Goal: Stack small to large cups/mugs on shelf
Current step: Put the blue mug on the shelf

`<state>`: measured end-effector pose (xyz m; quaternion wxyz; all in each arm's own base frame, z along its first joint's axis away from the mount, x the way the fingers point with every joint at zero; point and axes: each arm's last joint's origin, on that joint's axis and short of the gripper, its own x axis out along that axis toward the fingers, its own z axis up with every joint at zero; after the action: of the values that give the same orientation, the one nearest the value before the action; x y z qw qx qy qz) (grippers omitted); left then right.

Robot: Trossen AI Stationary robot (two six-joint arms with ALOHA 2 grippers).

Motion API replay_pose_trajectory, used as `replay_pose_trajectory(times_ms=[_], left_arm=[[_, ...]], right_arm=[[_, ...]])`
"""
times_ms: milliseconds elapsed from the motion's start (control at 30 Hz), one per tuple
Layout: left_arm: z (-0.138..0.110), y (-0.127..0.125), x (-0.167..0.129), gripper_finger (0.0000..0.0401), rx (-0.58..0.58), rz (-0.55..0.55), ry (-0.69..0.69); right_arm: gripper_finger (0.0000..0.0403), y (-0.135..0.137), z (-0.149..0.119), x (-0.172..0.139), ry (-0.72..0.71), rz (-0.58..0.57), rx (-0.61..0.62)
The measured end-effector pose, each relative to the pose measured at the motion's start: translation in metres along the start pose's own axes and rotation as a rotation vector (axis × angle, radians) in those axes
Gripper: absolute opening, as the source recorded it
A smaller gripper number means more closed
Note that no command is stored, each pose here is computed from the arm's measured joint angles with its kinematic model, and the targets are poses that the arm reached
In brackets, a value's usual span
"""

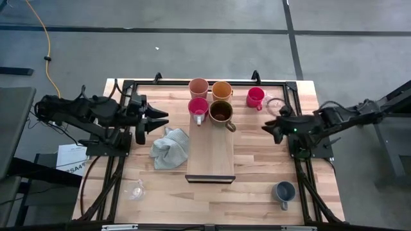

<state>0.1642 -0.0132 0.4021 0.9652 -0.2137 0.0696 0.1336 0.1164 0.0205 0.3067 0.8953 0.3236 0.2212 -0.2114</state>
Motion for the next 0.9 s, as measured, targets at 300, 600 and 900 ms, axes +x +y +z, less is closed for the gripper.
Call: replay_pose_trajectory(times_ms=[300, 600, 900], left_arm=[[-0.015, -0.002, 0.021, 0.0140, 0.006, -0.146, -0.163], [-0.019, 0.027, 0.036, 0.0140, 0.044, -0.202, -0.141], [-0.009, 0.040, 0.028, 0.0140, 0.113, -0.283, -0.147]], right_arm=[[0.0161, -0.003, 0.012, -0.008, -0.432, 0.438, -0.021], [0.0161, -0.003, 0.016, -0.010, -0.516, 0.400, -0.219], [0.0161, -0.003, 0.017, -0.011, -0.534, 0.401, -0.197]])
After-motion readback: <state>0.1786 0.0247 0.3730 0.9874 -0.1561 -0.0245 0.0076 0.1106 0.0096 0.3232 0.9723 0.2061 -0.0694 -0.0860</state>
